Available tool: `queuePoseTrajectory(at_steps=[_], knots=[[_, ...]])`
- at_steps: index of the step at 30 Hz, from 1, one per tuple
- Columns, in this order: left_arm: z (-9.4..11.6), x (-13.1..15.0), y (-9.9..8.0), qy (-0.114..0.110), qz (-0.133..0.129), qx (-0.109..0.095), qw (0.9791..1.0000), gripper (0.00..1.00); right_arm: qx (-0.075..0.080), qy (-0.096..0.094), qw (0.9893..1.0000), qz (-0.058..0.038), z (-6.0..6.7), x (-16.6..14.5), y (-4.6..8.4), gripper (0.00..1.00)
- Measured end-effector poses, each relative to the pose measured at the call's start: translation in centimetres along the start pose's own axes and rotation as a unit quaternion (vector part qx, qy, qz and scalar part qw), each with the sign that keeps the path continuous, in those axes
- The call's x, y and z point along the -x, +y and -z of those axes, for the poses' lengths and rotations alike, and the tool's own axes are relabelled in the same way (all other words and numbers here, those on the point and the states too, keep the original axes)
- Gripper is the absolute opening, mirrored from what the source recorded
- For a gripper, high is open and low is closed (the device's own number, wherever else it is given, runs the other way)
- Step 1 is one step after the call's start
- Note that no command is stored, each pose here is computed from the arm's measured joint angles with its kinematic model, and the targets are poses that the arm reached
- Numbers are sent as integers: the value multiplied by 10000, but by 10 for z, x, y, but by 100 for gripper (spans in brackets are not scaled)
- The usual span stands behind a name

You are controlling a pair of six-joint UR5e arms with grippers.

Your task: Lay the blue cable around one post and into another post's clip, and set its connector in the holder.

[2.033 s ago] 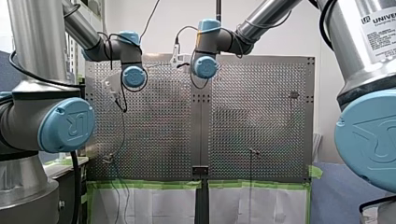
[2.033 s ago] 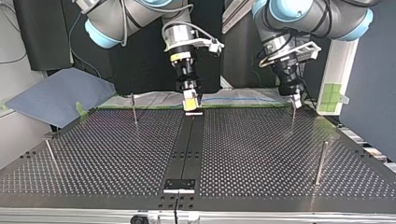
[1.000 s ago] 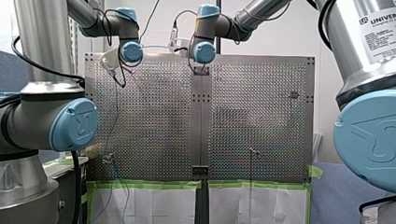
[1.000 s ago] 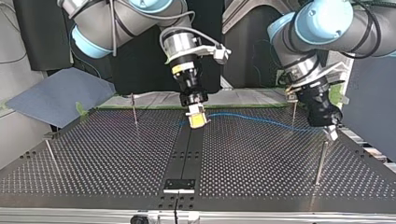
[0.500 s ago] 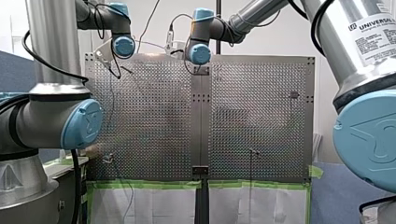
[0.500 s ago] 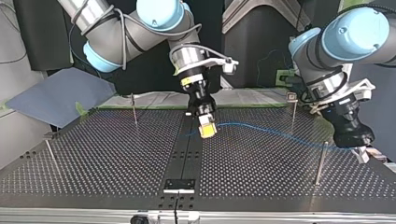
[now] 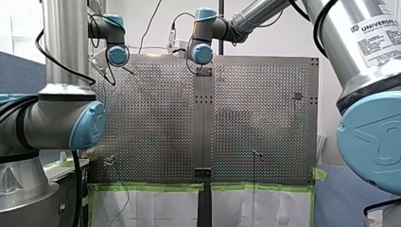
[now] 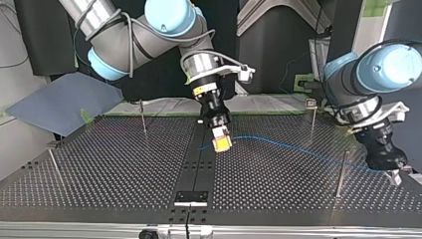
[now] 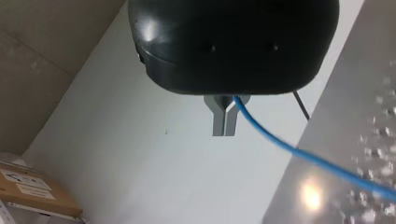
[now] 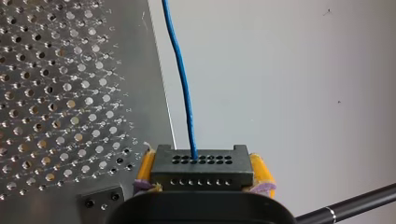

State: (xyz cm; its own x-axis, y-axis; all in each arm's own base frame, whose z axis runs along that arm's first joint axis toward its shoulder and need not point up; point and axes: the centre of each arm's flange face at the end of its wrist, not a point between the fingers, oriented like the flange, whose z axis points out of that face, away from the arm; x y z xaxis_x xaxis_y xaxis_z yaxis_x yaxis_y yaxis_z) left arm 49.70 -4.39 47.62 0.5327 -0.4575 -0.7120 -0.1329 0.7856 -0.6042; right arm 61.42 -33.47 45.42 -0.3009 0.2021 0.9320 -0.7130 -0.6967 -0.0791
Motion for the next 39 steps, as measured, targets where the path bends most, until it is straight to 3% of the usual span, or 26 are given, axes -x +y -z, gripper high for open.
queuePoseTrajectory(at_steps=[10,14,22,31,39], knots=[[-40,19,34,-298,-23,195,9994,0,-67,-81,9999,20,-8,26,-1,0],[-50,22,49,-315,-61,265,9991,0,-103,-112,9999,22,-13,35,-4,0],[-62,3,72,-109,-187,246,9995,0,-116,-114,9999,27,-25,45,-7,0],[-68,-19,77,162,-228,14,9996,0,-76,-54,10000,20,-41,46,-4,0],[-68,-37,80,358,-323,-15,9988,0,8,-34,10000,30,-49,48,7,0]])
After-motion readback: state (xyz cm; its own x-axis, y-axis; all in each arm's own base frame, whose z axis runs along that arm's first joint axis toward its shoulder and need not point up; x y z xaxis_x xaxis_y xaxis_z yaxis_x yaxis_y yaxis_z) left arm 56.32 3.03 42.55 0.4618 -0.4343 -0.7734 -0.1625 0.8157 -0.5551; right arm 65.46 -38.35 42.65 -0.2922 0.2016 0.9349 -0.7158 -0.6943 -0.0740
